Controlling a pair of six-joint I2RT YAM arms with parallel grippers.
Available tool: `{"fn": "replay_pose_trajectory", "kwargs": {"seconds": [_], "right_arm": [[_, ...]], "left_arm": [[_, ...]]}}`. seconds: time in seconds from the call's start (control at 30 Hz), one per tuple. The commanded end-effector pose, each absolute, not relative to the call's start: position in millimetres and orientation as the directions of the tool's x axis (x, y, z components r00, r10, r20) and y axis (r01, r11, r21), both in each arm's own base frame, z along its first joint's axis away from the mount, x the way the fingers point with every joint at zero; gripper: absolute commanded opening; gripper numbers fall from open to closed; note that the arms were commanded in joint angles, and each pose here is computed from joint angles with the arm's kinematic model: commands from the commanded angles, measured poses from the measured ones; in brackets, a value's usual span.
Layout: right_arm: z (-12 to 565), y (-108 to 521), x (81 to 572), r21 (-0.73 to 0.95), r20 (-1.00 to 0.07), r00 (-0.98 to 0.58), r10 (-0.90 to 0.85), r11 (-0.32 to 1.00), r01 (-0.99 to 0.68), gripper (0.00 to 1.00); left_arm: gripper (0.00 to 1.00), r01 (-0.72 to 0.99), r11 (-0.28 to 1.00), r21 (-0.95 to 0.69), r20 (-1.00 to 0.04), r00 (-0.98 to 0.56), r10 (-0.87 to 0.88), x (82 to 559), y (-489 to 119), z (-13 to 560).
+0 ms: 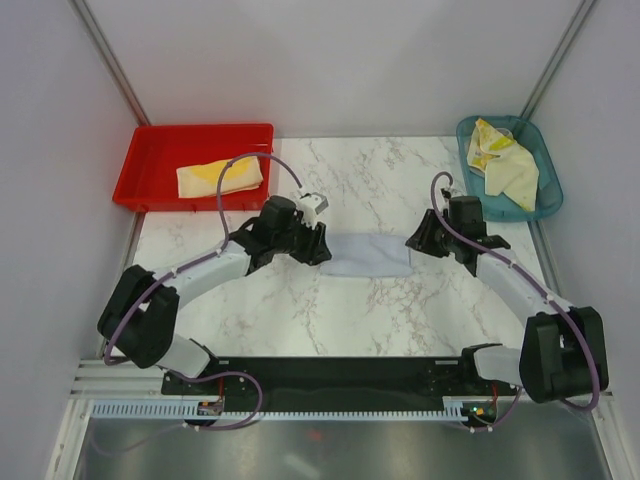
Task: Fold and stack the towels
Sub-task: Smooth out wrinkles on the folded towel
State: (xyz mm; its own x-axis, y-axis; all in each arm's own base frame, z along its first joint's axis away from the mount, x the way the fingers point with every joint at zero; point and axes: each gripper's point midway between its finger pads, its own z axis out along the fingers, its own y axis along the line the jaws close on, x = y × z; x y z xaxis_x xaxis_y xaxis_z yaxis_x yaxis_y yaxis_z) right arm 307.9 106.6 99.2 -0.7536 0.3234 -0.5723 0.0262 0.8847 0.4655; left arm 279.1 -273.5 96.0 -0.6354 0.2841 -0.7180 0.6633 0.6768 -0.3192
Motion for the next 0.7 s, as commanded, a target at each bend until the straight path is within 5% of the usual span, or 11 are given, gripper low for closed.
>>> {"fn": "replay_pose_trajectory", "kwargs": {"seconds": [0.0, 0.2, 0.4, 0.67], "right_arm": [[94, 121, 314, 0.497, -0.494, -0.796, 0.35, 0.865, 0.072, 0.38], [60, 135, 309, 0.53, -0.43, -0.83, 0.355, 0.844, 0.086, 0.31], [21, 113, 302, 0.419, -0.423, -0.837, 0.347, 0.894, 0.159, 0.26], [70, 132, 321, 0.501, -0.492, -0.813, 0.311, 0.865, 0.027, 0.3]], "left_arm": [[0.47, 0.642, 0.652, -0.403, -0.767, -0.626, 0.141, 292, -295, 140], [0.44, 0.568, 0.603, -0.56, -0.666, -0.742, 0.08, 285, -315, 99], [0.44, 0.454, 0.706, -0.543, -0.587, -0.806, 0.067, 279, -294, 53], [0.48, 0.513, 0.674, -0.532, -0.662, -0.748, 0.047, 300, -307, 123]]}}
